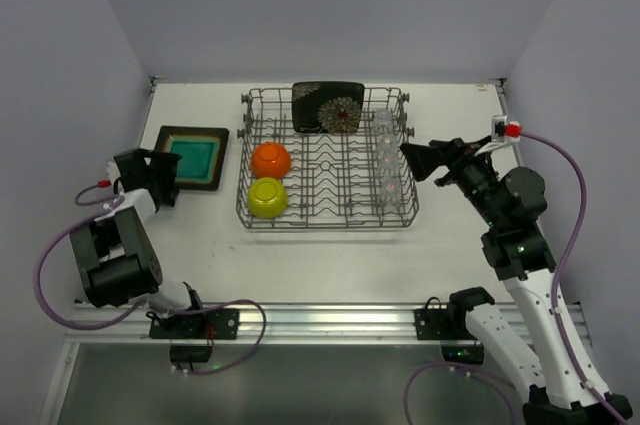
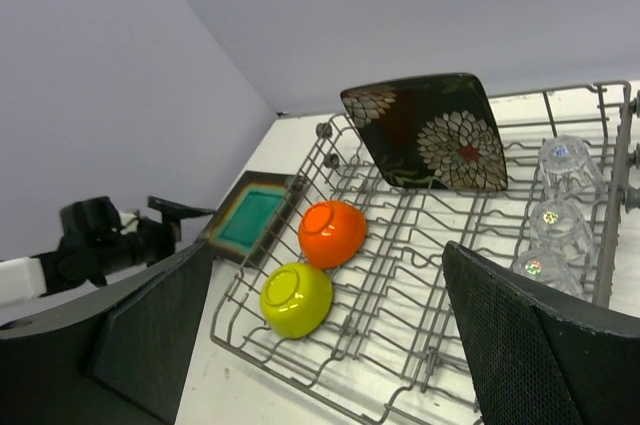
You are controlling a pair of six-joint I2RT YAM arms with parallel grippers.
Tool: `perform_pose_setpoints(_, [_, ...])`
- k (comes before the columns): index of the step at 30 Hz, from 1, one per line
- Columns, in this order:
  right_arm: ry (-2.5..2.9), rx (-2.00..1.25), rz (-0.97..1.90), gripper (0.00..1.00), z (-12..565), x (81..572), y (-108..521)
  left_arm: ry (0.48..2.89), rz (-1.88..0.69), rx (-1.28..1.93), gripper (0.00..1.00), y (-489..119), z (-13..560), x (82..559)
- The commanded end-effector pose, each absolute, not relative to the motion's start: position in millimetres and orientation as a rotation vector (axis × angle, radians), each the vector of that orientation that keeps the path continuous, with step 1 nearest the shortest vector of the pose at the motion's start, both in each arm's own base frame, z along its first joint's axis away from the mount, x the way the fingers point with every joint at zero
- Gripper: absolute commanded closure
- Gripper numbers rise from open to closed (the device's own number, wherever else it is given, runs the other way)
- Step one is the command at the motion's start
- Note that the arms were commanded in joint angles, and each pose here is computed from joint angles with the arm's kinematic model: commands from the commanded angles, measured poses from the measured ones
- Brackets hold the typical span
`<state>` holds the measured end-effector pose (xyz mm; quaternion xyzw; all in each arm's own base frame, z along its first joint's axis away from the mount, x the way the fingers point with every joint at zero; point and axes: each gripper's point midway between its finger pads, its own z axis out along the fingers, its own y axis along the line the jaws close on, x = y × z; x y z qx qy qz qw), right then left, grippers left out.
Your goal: Unload the mixed dishes from the dish rack
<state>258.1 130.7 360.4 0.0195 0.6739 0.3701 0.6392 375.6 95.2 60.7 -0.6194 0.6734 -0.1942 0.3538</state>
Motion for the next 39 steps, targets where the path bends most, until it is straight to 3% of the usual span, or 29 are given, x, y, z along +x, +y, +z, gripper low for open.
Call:
perform_pose_setpoints(1, [1.565,0.012,0.807,0.01,365.1,268.1,131.7,1.669,-0.498,-1.503,0.0,100.4,110.8,374.6])
perform_pose_setpoints(7, [1.646,0.026,0.736,0.01,353.2,297.6,130.6,1.663,-0.443,-1.278,0.0,91.5,193.7,346.5])
perform_pose_setpoints(14, [1.625,0.071,0.588,0.01,353.1,340.2,116.4,1.716,-0.422,-0.75,0.0,48.7,282.3,308.2])
perform_pose_setpoints(19, [1.469,-0.109,0.651,0.01,386.0,338.2,137.2,1.839,-0.355,-0.558,0.0,18.5,279.9,288.1])
perform_pose_setpoints(25, [1.495,-0.458,0.599,0.01,396.3,360.5,166.9,1.955,-0.228,-0.497,0.0,11.6,226.2,275.3])
perform_pose_setpoints(26, [1.444,-0.524,0.544,0.01,415.3,364.5,167.2,1.965,-0.208,-0.481,0.0,11.4,223.0,274.9])
perform_pose_setpoints(32, [1.572,-0.802,0.142,0.01,385.8,407.3,174.0,1.868,-0.05,-0.407,0.0,9.7,248.6,264.9])
perform_pose_setpoints(39, [1.556,-1.053,-0.121,0.01,355.9,449.5,189.9,1.807,0.061,-0.471,0.0,22.6,257.8,243.3])
